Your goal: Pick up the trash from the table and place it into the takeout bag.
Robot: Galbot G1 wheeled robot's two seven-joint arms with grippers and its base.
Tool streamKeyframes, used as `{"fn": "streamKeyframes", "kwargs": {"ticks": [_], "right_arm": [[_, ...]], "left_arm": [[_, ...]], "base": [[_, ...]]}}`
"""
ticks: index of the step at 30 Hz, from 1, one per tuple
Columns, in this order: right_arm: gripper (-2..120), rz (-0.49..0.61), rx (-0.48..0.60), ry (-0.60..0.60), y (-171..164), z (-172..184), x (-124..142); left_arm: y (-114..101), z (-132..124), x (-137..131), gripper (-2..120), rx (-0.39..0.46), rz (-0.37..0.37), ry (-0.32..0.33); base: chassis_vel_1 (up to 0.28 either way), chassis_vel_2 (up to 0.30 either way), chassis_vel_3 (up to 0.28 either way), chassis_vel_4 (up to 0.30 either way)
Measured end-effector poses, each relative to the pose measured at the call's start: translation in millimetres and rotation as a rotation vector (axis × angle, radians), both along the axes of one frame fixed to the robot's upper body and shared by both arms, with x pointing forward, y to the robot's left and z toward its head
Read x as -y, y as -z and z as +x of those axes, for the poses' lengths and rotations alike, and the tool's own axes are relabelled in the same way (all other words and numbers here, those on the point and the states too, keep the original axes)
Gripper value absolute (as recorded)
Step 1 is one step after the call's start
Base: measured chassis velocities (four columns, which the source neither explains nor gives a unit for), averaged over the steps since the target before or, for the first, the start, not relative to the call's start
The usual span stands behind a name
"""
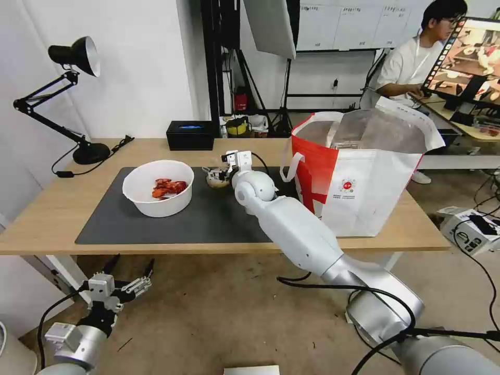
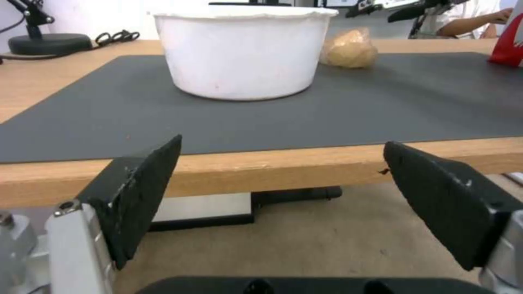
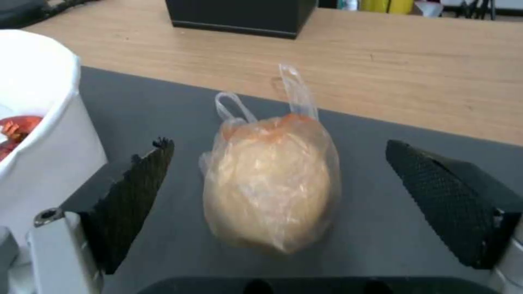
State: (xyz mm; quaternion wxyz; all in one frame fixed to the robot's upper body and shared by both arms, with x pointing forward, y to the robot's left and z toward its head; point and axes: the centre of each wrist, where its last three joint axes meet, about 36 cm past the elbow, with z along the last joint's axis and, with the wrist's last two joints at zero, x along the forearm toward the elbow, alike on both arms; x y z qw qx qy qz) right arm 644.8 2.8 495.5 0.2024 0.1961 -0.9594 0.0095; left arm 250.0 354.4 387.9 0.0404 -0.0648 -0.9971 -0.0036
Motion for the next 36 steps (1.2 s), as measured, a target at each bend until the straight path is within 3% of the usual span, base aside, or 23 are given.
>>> {"fn": "streamKeyframes", "kwargs": {"ticks": [12, 36], "right_arm": [[100, -0.011, 0.049, -0.048, 30, 14, 3], [100, -0.029, 0.029, -0.11, 42, 27, 13]], "left_arm": [[-1, -2, -3, 100, 0.008, 0.005, -0.004], [-1, -1, -1, 100, 0.009, 0.001, 0.005]], "base": [[0.0, 0.0, 0.0, 0.0], [0.0, 0.0, 0.0, 0.0]]}}
